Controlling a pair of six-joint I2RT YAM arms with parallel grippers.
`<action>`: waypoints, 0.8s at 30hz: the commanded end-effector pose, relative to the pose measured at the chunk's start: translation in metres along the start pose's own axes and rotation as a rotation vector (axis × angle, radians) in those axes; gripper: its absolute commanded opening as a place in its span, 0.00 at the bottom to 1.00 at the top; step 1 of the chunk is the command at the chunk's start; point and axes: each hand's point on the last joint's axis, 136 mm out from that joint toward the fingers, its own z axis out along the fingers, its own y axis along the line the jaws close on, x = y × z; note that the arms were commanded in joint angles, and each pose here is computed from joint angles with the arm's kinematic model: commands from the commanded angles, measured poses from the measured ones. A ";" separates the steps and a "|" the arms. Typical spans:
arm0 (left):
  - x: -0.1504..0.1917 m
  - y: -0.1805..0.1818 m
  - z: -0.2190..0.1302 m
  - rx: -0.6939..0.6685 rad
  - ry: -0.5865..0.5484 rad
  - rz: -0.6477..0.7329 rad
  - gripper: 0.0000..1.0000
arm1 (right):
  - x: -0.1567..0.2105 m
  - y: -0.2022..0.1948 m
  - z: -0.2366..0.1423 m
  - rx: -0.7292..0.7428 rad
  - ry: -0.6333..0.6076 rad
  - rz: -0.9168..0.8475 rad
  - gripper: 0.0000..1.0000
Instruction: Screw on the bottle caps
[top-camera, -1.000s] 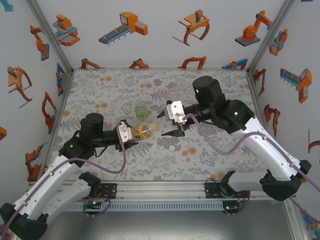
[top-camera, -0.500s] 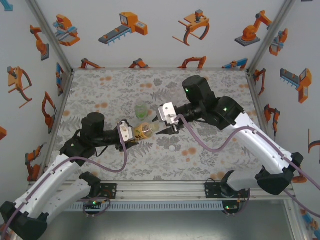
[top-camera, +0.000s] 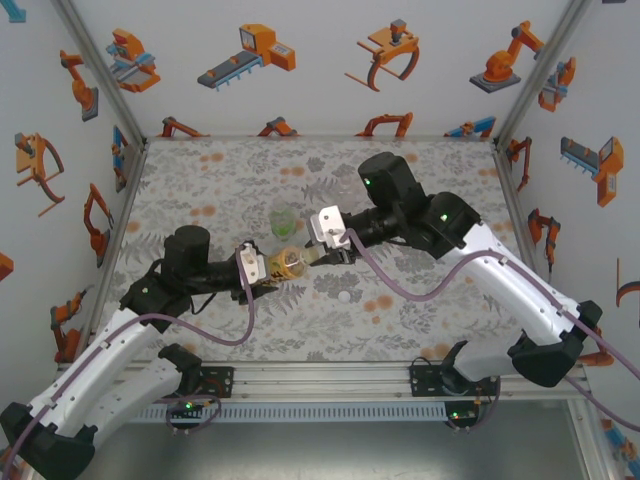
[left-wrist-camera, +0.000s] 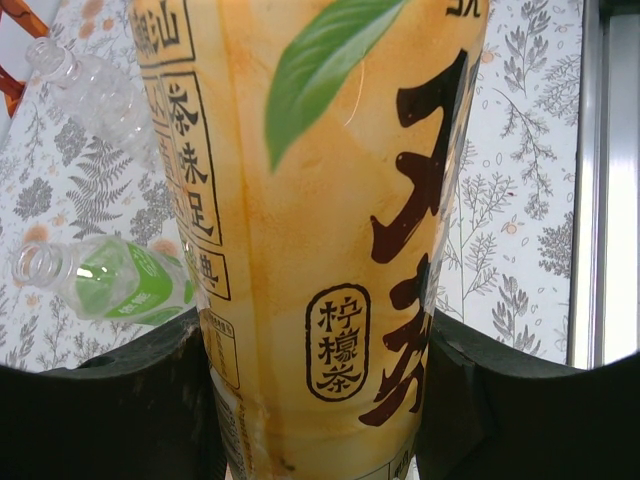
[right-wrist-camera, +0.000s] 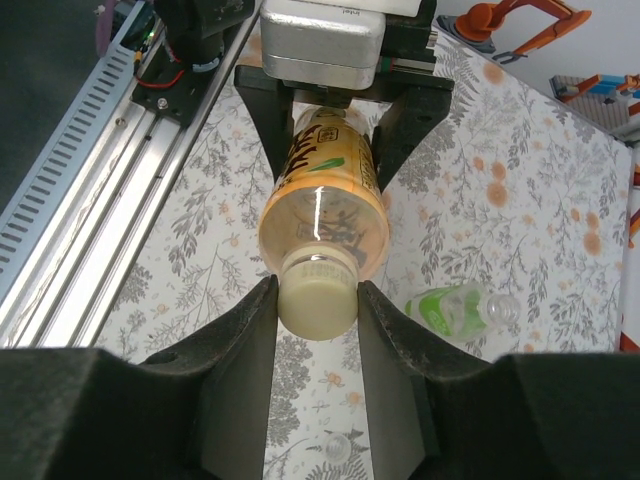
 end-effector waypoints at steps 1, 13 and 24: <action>-0.008 -0.002 -0.002 0.013 -0.029 0.018 0.00 | -0.006 0.002 0.000 -0.007 -0.009 0.003 0.32; -0.004 0.012 -0.006 -0.084 0.003 0.025 0.00 | 0.000 -0.031 0.006 0.165 -0.077 0.447 0.15; -0.005 0.015 -0.008 -0.106 0.004 0.026 0.00 | 0.022 -0.062 0.007 0.333 -0.162 1.152 0.14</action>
